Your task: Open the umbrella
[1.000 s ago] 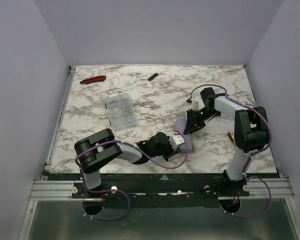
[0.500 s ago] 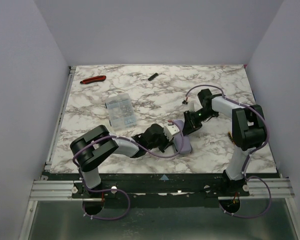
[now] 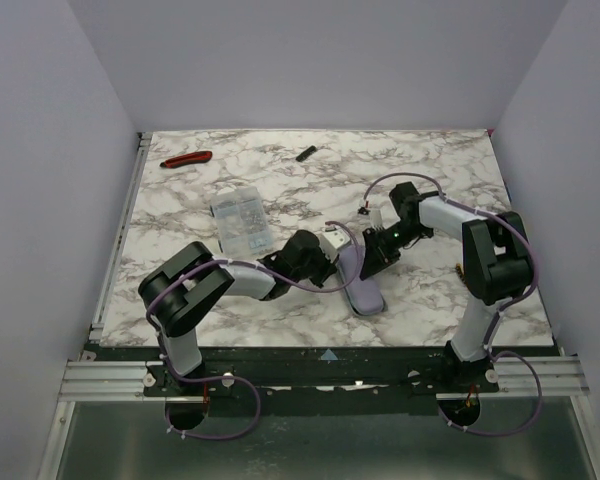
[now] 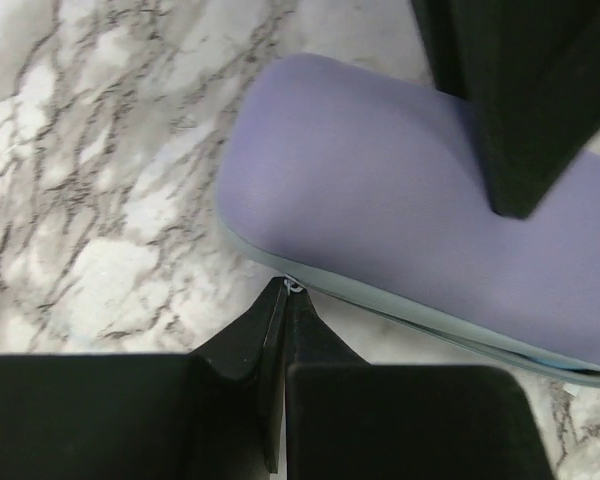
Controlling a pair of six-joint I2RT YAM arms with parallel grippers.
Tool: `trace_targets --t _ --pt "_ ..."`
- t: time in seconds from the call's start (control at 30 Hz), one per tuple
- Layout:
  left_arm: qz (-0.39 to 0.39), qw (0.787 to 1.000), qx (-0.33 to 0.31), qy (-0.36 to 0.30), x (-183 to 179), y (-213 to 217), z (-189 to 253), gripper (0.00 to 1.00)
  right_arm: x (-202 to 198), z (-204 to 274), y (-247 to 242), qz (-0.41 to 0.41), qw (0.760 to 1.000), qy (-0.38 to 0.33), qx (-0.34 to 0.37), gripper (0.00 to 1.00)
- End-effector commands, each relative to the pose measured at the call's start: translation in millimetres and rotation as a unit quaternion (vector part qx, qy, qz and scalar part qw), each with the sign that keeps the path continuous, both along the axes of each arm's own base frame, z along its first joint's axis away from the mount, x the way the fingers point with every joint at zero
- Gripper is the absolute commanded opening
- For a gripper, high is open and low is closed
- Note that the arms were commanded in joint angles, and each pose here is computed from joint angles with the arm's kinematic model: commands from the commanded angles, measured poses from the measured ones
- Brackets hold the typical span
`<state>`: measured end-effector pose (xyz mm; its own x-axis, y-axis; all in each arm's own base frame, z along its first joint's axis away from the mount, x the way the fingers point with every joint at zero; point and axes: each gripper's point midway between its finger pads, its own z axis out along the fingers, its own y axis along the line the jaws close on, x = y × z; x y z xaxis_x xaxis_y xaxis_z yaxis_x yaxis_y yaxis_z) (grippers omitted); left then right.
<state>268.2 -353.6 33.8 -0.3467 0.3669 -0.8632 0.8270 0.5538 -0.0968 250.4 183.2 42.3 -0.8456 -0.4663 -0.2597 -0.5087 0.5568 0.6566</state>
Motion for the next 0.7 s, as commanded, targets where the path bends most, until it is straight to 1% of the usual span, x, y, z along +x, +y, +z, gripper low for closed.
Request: trace_targets --t 0.0,0.13,0.23,0.3,0.43,0.53,0.6,0.67 --pt "0.036 0.999 -0.009 0.018 24.4 9.0 1.5 0.0 -8.2 -37.7 -27.9 0.062 0.993 -0.042 -0.09 0.14" --pt "0.044 0.999 -0.009 0.011 33.9 14.1 3.2 0.0 -9.6 -40.4 -29.3 0.078 0.991 -0.052 -0.098 0.14" --pt "0.049 0.998 -0.015 0.021 35.2 17.0 3.8 0.0 -4.6 -42.4 -33.8 0.097 0.985 -0.084 -0.115 0.14" --pt "0.049 0.998 -0.018 0.026 32.1 18.6 3.6 0.0 5.9 -42.6 -37.7 0.104 0.98 -0.113 -0.129 0.15" --pt "0.031 0.998 -0.03 0.048 14.2 18.6 3.5 0.0 46.3 -35.4 -44.3 0.102 0.964 -0.178 -0.169 0.19" --pt "0.018 0.998 -0.034 0.057 -1.2 16.9 1.3 0.0 80.6 -25.0 -45.5 0.1 0.951 -0.22 -0.192 0.27" --pt "0.013 0.997 -0.032 0.065 -11.2 15.8 -2.0 0.0 100.0 -13.7 -41.9 0.097 0.947 -0.234 -0.195 0.39" --pt "0.011 0.997 -0.031 0.066 -17.8 13.7 -2.5 0.0 114.9 4.8 -33.8 0.094 0.947 -0.248 -0.181 0.51"
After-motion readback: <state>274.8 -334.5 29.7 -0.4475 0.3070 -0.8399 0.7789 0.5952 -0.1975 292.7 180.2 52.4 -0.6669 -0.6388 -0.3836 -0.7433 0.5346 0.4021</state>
